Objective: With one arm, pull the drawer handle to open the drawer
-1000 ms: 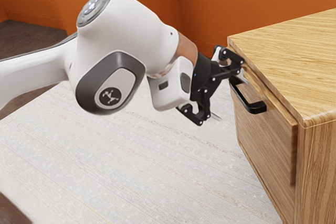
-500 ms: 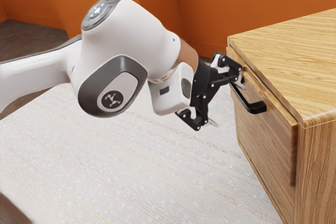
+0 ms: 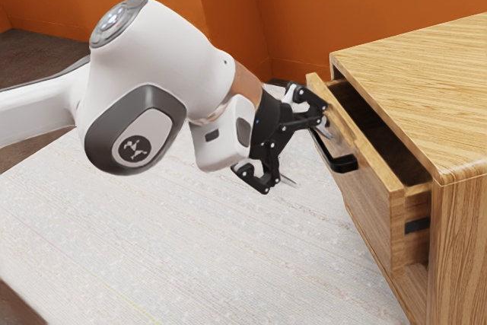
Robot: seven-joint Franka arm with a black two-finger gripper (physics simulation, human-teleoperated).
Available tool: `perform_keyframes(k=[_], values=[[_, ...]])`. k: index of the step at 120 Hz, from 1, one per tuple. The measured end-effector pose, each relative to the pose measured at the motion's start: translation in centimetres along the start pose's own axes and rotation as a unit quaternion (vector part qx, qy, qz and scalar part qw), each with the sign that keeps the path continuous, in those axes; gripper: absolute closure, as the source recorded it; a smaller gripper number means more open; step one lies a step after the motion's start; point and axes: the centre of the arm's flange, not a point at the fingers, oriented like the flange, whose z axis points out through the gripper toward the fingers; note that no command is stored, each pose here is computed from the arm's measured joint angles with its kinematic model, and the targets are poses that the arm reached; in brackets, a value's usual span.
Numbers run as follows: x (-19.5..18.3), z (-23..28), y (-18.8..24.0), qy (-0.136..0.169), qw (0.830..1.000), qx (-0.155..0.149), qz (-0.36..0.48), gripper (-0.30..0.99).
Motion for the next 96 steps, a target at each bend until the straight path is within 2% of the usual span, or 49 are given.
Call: perform_keyframes(k=[8,96], values=[[-0.2,0.1,0.8,0.002,1.000,-0.006,-0.002,0.01],[-3.9,-4.9,7.3,0.000,1.000,-0.002,-0.031,0.01]])
